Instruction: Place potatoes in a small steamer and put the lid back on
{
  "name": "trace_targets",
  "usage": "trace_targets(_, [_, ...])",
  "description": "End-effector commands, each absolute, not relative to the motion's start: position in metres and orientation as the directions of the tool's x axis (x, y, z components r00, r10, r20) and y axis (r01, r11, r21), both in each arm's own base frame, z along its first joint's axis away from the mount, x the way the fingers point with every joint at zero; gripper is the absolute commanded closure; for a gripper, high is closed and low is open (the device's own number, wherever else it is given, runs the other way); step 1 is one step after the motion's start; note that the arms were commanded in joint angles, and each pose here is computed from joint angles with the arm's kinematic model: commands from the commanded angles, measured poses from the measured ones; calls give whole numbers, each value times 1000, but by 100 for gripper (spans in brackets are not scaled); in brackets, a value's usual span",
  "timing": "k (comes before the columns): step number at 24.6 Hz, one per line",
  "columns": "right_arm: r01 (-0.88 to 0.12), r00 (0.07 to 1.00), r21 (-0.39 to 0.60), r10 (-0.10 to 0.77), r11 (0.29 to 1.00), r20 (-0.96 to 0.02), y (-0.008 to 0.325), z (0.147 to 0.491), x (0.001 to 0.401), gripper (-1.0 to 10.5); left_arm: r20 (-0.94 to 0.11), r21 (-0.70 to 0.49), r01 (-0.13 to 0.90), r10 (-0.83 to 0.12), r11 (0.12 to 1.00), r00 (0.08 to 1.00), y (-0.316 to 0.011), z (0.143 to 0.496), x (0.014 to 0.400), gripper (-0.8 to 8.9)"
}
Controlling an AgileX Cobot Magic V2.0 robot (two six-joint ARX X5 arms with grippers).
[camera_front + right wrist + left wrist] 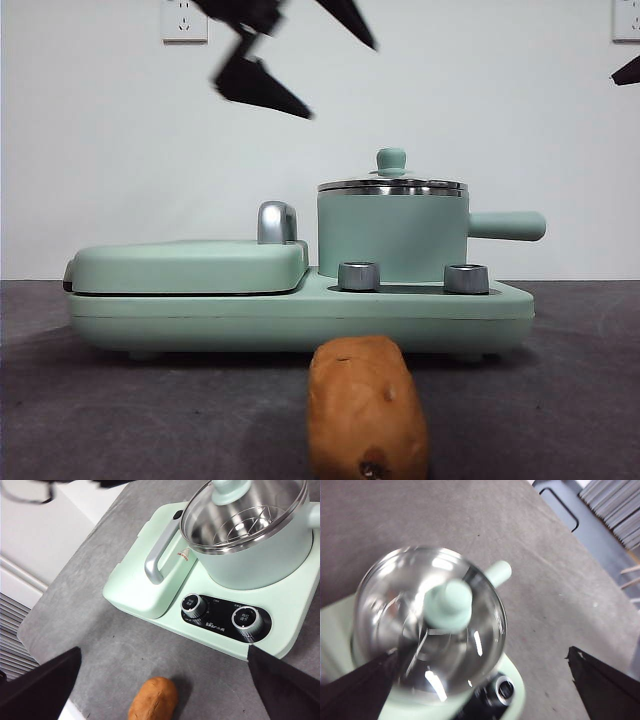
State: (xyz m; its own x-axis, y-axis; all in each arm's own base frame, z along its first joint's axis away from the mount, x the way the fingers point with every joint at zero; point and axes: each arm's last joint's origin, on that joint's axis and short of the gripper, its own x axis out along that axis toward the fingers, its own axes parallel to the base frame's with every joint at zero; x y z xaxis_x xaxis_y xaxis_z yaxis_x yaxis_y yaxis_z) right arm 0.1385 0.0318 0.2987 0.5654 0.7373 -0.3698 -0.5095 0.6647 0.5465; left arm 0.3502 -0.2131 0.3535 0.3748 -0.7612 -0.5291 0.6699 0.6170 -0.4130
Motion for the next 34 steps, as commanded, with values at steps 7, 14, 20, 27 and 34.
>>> trace_targets(7, [-515, 565, 549, 742, 658, -360, 33, 303, 140, 407, -553, -58, 746, -644, 663, 529, -294, 355, 378, 225])
trace_targets(14, [-515, 565, 549, 742, 658, -360, 33, 303, 140, 407, -663, -62, 723, -570, 688, 485, -312, 329, 371, 265])
trace_targets(20, [-515, 565, 549, 742, 658, -360, 33, 303, 140, 407, -668, -64, 719, -564, 692, 484, -313, 321, 376, 451])
trace_targets(27, [-515, 565, 550, 742, 658, -360, 33, 303, 140, 407, -672, -44, 704, -543, 709, 504, -312, 321, 377, 753])
trace_targets(34, [-515, 565, 549, 742, 658, -360, 33, 303, 140, 407, -649, -21, 689, -534, 725, 542, -309, 337, 376, 764])
